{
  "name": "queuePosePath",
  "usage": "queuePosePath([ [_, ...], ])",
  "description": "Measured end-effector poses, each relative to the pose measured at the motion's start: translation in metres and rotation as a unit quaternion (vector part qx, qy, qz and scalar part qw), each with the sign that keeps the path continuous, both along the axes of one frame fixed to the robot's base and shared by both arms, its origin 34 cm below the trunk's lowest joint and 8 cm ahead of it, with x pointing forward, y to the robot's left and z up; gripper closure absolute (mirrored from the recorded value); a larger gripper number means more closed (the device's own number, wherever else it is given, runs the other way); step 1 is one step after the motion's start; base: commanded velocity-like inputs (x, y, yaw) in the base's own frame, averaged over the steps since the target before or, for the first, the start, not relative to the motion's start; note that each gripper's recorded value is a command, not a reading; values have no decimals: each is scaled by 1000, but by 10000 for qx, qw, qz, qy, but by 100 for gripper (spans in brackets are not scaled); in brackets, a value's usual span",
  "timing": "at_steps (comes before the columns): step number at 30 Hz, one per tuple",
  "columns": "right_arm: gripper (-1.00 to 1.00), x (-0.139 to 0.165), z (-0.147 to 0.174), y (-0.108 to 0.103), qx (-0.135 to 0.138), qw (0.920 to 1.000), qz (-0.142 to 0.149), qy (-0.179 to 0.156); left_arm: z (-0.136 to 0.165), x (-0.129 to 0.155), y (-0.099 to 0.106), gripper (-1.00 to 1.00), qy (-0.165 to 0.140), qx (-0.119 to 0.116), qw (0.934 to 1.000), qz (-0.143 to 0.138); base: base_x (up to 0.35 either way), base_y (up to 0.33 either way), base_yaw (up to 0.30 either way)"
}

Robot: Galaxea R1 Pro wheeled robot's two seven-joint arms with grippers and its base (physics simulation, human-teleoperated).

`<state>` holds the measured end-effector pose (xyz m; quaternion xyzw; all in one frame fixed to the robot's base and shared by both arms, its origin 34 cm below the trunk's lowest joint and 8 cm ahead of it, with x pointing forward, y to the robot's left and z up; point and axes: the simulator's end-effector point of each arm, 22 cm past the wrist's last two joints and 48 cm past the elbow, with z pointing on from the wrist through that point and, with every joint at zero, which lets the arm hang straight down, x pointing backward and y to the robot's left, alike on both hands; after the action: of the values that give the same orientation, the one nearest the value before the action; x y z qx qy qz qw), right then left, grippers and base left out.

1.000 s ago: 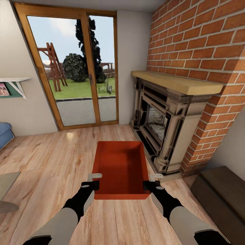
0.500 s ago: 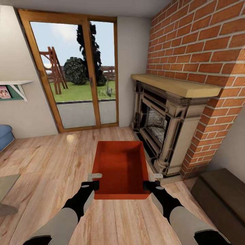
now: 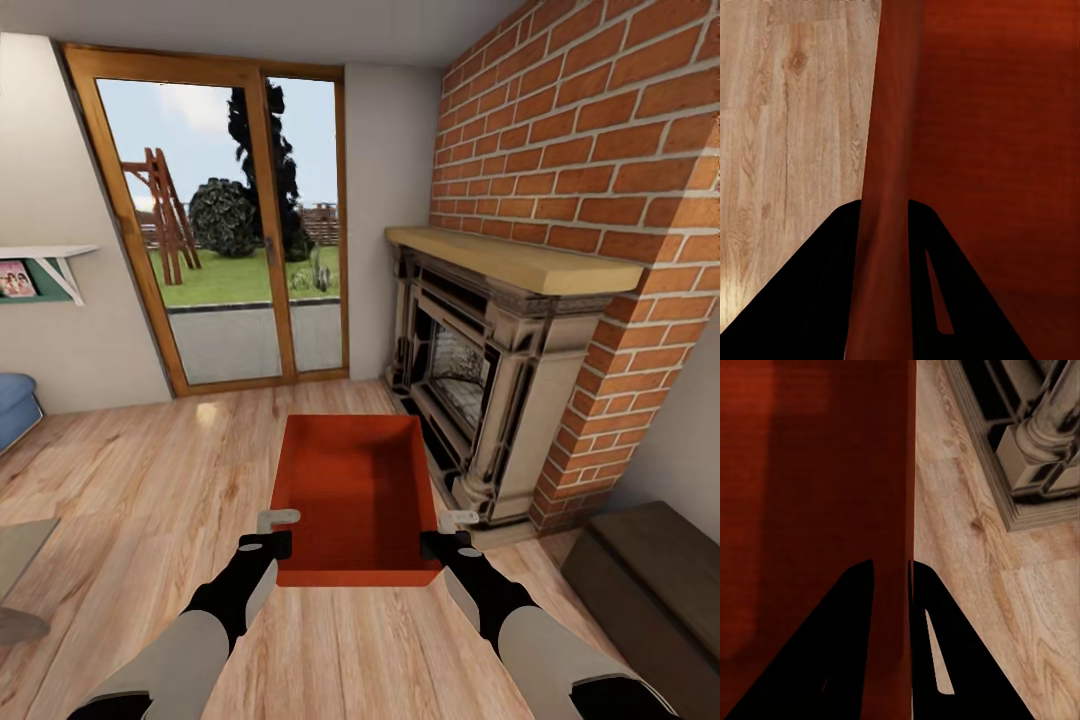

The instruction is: Move the two storage containers from the living room to the garage. In the garage, place one container on the floor and stack the other container on top of it (either order is fine).

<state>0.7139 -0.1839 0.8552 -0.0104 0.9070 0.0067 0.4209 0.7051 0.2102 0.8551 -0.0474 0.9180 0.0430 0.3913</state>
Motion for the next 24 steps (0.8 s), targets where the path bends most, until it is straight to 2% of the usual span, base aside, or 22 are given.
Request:
queuePosePath([
  [24,100,5,23,0,-2,9998,1,-191,23,5,0,100,-191,-1,9998,0,0,0,0],
])
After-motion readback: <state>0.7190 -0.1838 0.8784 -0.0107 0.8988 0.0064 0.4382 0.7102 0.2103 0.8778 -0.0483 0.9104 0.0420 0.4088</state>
